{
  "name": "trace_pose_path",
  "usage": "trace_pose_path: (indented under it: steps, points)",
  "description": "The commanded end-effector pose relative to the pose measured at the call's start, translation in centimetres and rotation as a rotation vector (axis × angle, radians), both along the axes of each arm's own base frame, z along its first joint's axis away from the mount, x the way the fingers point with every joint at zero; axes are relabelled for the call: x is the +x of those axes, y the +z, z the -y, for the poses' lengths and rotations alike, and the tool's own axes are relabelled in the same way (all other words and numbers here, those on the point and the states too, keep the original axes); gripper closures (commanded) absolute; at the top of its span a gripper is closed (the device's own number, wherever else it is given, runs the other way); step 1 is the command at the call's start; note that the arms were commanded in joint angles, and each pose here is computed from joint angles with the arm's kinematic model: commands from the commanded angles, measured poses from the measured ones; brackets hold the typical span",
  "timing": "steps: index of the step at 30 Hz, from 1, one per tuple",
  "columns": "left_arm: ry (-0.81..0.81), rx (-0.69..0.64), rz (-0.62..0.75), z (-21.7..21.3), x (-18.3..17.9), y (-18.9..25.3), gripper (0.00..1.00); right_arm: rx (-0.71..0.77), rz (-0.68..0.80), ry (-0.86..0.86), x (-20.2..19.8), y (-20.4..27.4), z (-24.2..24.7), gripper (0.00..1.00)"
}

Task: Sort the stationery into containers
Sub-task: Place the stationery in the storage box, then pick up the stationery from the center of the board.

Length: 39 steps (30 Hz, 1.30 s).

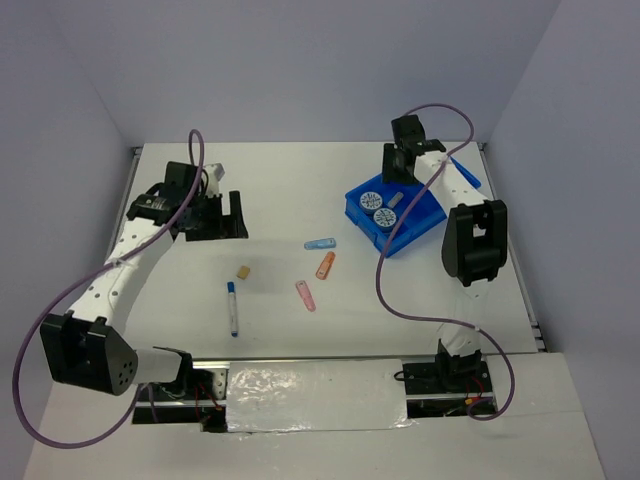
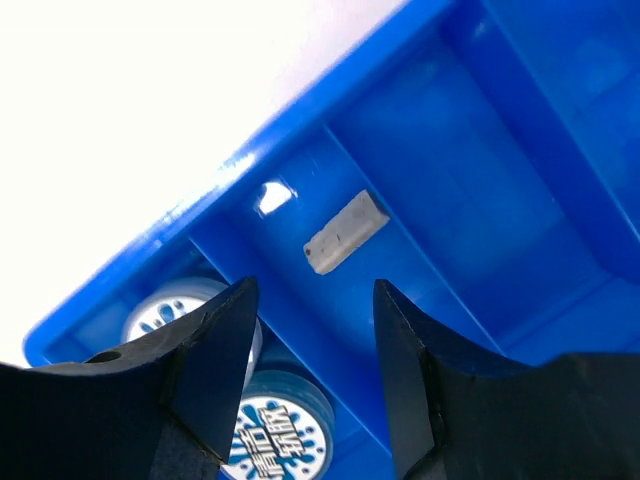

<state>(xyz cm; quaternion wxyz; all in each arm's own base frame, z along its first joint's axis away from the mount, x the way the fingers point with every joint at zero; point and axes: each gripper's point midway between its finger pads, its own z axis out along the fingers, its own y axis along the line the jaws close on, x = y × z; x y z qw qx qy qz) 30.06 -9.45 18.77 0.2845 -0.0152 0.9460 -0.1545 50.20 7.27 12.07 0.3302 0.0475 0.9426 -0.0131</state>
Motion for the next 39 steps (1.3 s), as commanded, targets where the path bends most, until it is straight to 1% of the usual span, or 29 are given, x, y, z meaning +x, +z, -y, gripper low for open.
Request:
trace_pose_path:
  steps: [1, 2, 3, 4, 5, 6, 7, 8, 9, 11, 12, 13, 14, 16, 19, 21, 25, 29, 32, 35, 36, 38, 39]
  points:
    - [-0.110, -0.001, 0.058, 2.2, 0.9, 0.3, 0.01, -0.002, 0.017, -0.018, 1.0, 1.6, 0.4, 0.42]
    - [-0.120, 0.007, 0.049, 2.5, 1.1, -0.2, 0.01, 0.017, 0.022, -0.021, 0.8, 1.9, 0.2, 0.42]
    - [-0.124, 0.020, 0.053, 2.8, 1.4, -0.3, 0.02, 0.039, 0.064, -0.020, 0.6, 3.7, -0.1, 0.42]
    - [-0.154, 0.026, 0.050, 3.6, 1.5, -0.7, 0.03, 0.065, 0.082, -0.031, 0.3, 4.5, -0.4, 0.42]
    - [-0.169, 0.038, 0.029, 4.0, 1.8, -1.7, 0.04, 0.090, 0.082, -0.026, -0.4, 4.8, -0.8, 0.42]
    - [-0.175, 0.051, 0.028, 4.2, 2.2, -2.1, 0.07, 0.119, 0.109, -0.022, -0.7, 5.8, -1.3, 0.42]
    - [-0.195, 0.070, 0.021, 4.5, 2.4, -2.8, 0.09, 0.155, 0.161, -0.005, -1.4, 8.3, -1.8, 0.42]
    - [-0.203, 0.083, -0.015, 4.7, 2.6, -4.4, 0.11, 0.199, 0.155, 0.024, -2.5, 8.5, -2.9, 0.42]
    - [-0.207, 0.090, -0.027, 4.7, 2.9, -5.1, 0.17, 0.224, 0.203, 0.049, -3.3, 10.6, -3.6, 0.42]
    - [-0.203, 0.137, -0.085, 4.3, 3.2, -7.6, 0.23, 0.240, 0.200, 0.097, -4.9, 11.0, -5.0, 0.41]
    - [-0.190, 0.155, -0.102, 4.0, 3.2, -8.3, 0.24, 0.264, 0.208, 0.126, -6.1, 12.0, -5.7, 0.41]
    - [-0.133, 0.199, -0.124, 3.0, 3.4, -8.9, 0.24, 0.272, 0.206, 0.150, -6.7, 12.3, -6.1, 0.41]
    - [-0.112, 0.207, -0.164, 2.8, 3.2, -9.8, 0.23, 0.277, 0.187, 0.171, -7.6, 11.8, -6.7, 0.41]
    - [-0.043, 0.250, -0.176, 1.7, 3.4, -10.1, 0.20, 0.275, 0.185, 0.221, -9.4, 12.4, -7.9, 0.41]
    - [-0.035, 0.250, -0.183, 1.7, 3.3, -10.9, 0.20, 0.271, 0.159, 0.267, -11.9, 11.6, -9.0, 0.40]
    - [-0.044, 0.262, -0.224, 1.6, 2.7, -12.4, 0.21, 0.284, 0.167, 0.290, -13.1, 12.1, -9.5, 0.40]
    - [-0.045, 0.268, -0.259, 1.4, 2.0, -13.9, 0.22, 0.294, 0.165, 0.305, -14.6, 12.2, -9.6, 0.40]
    - [-0.040, 0.274, -0.272, 1.1, 1.2, -14.5, 0.27, 0.289, 0.172, 0.313, -15.4, 12.9, -9.3, 0.40]
    - [-0.042, 0.264, -0.280, 1.1, 0.6, -15.0, 0.28, 0.291, 0.179, 0.314, -15.7, 13.3, -9.1, 0.40]
    - [-0.046, 0.261, -0.288, 1.1, 0.3, -15.7, 0.34, 0.306, 0.186, 0.321, -16.0, 13.7, -9.3, 0.39]
    - [-0.048, 0.259, -0.287, 1.2, 0.3, -15.9, 0.34, 0.309, 0.186, 0.325, -16.1, 13.8, -9.5, 0.39]
    - [-0.056, 0.255, -0.290, 1.3, 0.3, -16.2, 0.42, 0.314, 0.184, 0.329, -16.2, 14.0, -9.5, 0.39]
    - [-0.054, 0.256, -0.294, 1.3, 0.2, -16.4, 0.43, 0.314, 0.186, 0.331, -16.3, 14.2, -9.5, 0.39]
